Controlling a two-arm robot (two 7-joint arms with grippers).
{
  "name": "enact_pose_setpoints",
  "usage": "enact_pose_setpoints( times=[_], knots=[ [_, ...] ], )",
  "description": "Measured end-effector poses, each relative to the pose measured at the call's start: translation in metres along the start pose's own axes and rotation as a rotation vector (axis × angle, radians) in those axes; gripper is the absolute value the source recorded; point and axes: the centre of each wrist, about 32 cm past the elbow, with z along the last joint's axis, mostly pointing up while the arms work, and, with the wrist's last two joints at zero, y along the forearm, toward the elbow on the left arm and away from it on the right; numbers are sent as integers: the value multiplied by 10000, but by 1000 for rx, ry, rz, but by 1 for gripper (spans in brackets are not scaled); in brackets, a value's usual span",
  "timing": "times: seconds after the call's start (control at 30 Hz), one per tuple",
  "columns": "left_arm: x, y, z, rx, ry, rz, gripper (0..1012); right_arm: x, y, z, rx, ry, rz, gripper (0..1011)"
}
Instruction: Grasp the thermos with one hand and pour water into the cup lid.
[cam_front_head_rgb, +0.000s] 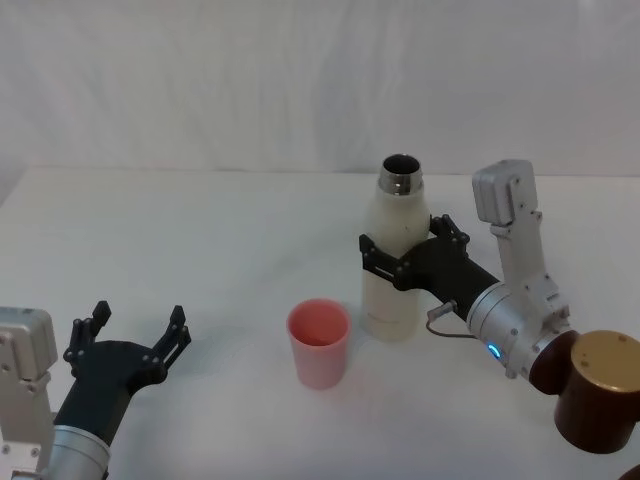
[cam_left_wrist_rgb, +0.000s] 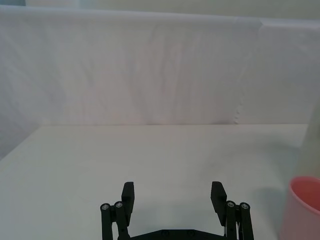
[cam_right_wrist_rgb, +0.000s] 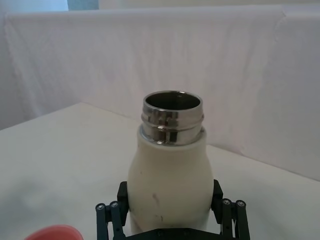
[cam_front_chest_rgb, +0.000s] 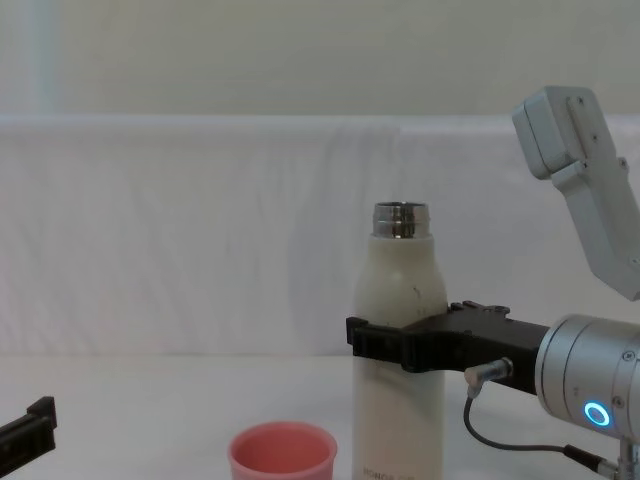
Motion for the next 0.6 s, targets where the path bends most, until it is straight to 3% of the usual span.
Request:
enact_pose_setpoints(
  times=[0.1, 0.6],
  knots=[
    [0, 0, 0, 0, 0, 0, 1001, -1, 0, -1, -1, 0, 0, 1002],
    [0, 0, 0, 0, 0, 0, 1001, -1, -2, -3, -2, -1, 0, 1000]
  ],
)
